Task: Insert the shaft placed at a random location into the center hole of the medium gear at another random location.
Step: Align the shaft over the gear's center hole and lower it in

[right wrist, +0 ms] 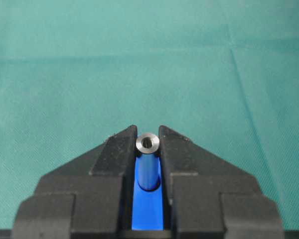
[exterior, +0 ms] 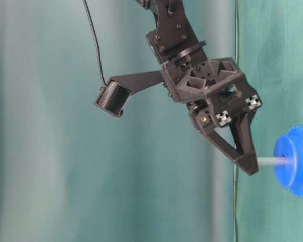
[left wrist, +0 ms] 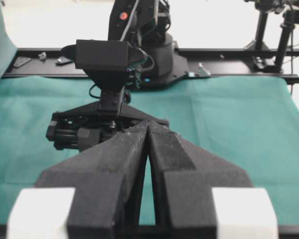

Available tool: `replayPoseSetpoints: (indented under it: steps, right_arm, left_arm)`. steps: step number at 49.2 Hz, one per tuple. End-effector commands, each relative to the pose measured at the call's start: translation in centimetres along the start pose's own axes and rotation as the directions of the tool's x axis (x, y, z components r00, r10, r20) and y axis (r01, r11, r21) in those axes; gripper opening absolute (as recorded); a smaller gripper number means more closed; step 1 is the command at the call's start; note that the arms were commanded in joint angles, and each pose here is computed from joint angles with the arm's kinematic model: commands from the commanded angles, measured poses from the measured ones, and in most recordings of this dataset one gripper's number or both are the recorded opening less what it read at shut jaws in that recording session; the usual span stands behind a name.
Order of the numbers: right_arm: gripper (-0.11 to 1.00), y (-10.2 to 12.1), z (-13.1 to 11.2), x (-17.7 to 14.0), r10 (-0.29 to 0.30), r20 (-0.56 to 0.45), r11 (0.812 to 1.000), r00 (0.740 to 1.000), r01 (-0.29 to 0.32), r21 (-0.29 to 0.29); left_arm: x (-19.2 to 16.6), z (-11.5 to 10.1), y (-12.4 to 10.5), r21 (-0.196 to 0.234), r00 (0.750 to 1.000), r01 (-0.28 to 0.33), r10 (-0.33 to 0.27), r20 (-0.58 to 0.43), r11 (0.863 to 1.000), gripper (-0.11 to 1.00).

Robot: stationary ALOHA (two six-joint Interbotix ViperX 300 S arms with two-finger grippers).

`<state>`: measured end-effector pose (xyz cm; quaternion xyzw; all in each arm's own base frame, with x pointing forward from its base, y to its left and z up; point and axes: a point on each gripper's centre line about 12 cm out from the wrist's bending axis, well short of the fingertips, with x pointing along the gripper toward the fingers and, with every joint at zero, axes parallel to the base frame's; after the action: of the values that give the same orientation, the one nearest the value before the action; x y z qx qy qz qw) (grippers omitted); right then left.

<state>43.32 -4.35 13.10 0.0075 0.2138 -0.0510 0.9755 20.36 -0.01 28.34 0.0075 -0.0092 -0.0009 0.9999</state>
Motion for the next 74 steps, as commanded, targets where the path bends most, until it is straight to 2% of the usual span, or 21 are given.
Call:
replayPoseSetpoints:
  steps: [1,74]
  right_arm:
    - [0.14,0.0,1.5,0.0,-0.001,0.049,1.000,0.999,0.001,-0.002]
    - [0.14,0.0,-0.6,1.2,-0.001,0.012,1.000,1.000,0.001,0.003]
  left_arm:
    - [0.2,0.7,0.0,0.002,1.000,0.000,0.000,0.018,1.000,0.00]
    - [0.2,0.7,0.0,0.000,1.000,0.000,0.000,0.018,1.000,0.00]
